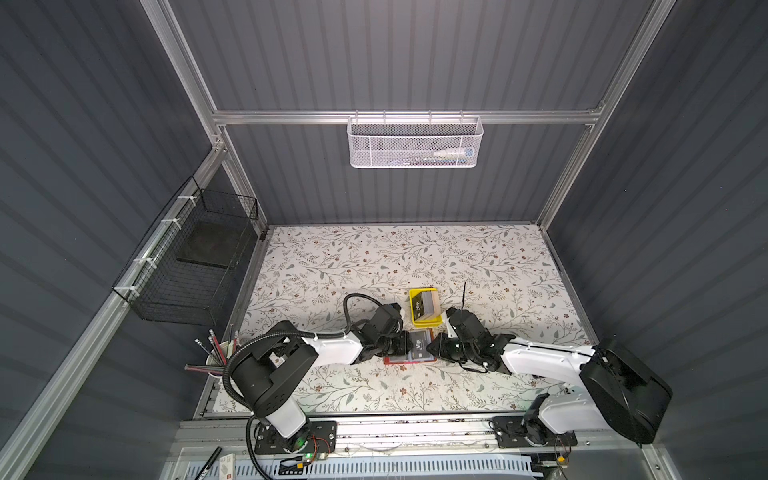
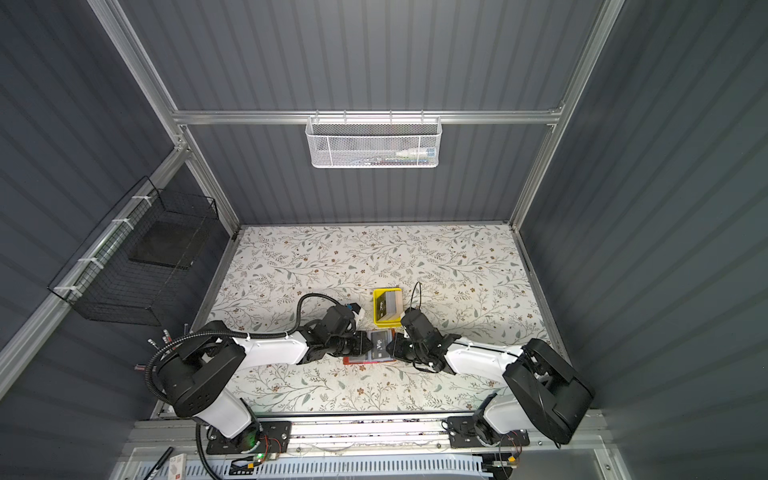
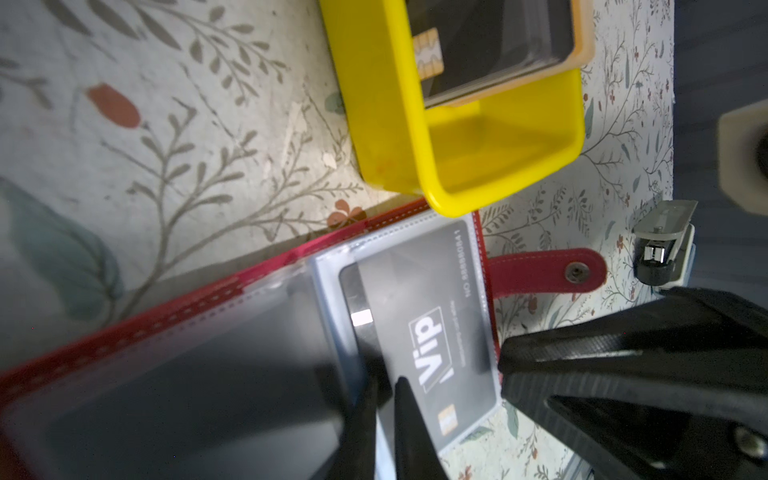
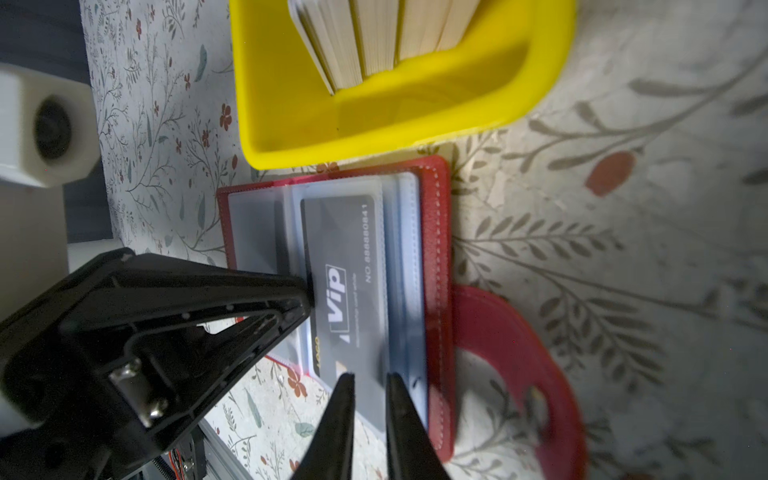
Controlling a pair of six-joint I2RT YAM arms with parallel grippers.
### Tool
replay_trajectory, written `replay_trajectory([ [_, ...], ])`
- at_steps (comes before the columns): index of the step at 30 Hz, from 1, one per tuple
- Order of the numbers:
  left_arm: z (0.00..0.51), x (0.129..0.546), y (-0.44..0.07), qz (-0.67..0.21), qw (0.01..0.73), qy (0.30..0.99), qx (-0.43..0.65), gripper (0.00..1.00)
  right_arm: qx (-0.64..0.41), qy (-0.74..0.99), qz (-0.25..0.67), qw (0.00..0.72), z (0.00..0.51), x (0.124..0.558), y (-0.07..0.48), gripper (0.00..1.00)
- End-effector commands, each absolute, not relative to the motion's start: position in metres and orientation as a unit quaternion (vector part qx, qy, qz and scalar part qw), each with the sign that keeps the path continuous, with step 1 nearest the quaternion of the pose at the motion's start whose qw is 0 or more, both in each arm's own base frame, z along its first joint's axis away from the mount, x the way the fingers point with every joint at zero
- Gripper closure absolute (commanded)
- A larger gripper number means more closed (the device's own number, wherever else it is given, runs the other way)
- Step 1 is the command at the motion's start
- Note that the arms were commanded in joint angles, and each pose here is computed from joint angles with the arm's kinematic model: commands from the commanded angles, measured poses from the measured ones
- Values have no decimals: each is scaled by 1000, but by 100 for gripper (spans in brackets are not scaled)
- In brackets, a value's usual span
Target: Put the credit cards into the card holder
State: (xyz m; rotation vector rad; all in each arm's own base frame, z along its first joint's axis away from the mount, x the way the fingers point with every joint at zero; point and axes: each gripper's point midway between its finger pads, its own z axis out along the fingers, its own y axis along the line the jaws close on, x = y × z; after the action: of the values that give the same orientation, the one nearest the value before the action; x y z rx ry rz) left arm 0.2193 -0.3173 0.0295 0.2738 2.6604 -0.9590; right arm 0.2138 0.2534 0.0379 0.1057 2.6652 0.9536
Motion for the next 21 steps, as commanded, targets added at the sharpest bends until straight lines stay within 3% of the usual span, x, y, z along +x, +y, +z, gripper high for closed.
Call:
replay_trajectory([
  [1,17,214,-312,-315,136,935,91,87,34,930,334,150,35,213,254,82],
  [21,16,213,-312,-319,137,934,88,88,36,936,319,146,30,214,251,80],
])
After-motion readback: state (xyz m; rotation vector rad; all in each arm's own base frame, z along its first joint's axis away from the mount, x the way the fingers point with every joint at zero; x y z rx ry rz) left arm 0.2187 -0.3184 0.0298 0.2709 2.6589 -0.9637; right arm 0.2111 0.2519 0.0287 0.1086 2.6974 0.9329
